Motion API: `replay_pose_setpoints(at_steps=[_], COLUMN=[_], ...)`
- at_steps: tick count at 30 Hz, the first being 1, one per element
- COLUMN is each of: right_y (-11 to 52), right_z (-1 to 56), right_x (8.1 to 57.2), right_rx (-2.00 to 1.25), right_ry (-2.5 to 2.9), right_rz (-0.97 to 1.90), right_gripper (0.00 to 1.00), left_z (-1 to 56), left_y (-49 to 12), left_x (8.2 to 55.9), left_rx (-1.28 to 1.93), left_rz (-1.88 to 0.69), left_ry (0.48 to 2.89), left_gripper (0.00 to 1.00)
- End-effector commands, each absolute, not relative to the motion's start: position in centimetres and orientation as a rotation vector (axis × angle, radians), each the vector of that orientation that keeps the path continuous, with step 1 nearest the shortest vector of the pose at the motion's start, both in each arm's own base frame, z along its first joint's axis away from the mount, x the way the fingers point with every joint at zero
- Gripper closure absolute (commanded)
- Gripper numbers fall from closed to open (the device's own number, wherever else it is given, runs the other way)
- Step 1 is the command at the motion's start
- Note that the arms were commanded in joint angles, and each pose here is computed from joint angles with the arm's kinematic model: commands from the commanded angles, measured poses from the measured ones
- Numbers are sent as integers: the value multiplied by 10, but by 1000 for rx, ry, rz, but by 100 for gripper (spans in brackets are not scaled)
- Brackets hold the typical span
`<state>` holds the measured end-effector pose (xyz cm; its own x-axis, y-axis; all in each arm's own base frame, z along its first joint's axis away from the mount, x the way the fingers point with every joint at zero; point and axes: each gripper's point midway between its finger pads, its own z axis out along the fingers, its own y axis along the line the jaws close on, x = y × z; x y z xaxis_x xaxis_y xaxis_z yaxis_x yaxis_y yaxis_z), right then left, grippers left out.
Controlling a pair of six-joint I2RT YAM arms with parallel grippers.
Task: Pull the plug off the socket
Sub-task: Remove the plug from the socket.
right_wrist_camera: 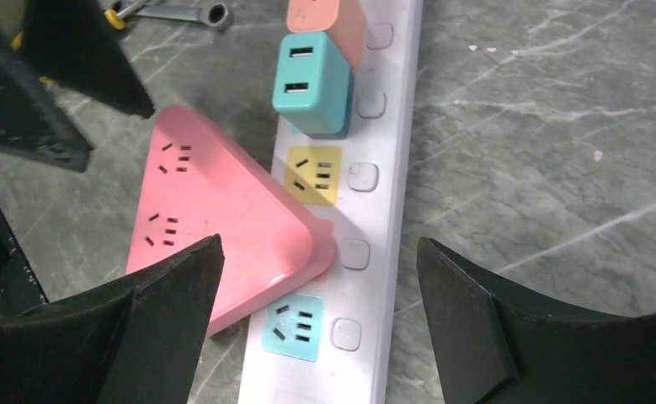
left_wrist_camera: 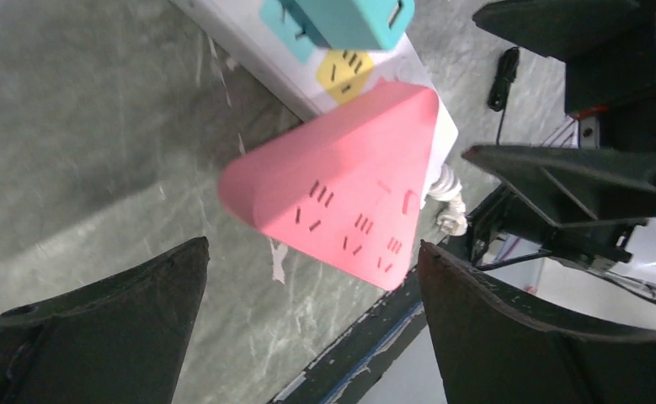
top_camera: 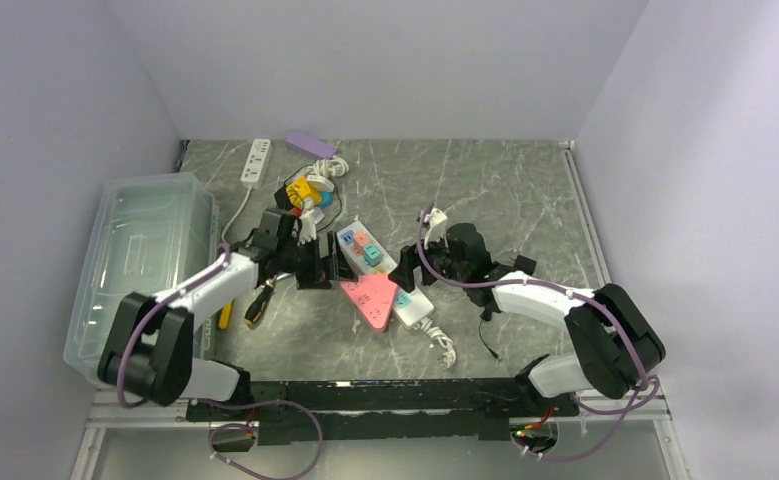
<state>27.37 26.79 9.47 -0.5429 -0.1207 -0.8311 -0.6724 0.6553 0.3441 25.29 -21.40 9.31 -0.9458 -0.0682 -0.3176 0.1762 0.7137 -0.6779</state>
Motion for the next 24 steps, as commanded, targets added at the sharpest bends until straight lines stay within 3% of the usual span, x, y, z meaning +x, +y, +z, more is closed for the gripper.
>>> replay_pose_setpoints(at_steps=[1, 8, 24], right_y=[262, 248, 231], right_z=[95, 85, 52], right_x=[281, 269, 211], right_rx=[-565, -502, -414], right_ry=[2050, 2110, 2205], right_rz=[801, 778, 684], right_gripper=[12, 16, 2], left_z=[123, 115, 83], left_y=[-226, -247, -253], left_x=[263, 241, 220], left_rx=[-89, -199, -395], left_rz=[-1211, -1224, -1279], left_ry=[2390, 2349, 2317], left_gripper=[3, 5, 5])
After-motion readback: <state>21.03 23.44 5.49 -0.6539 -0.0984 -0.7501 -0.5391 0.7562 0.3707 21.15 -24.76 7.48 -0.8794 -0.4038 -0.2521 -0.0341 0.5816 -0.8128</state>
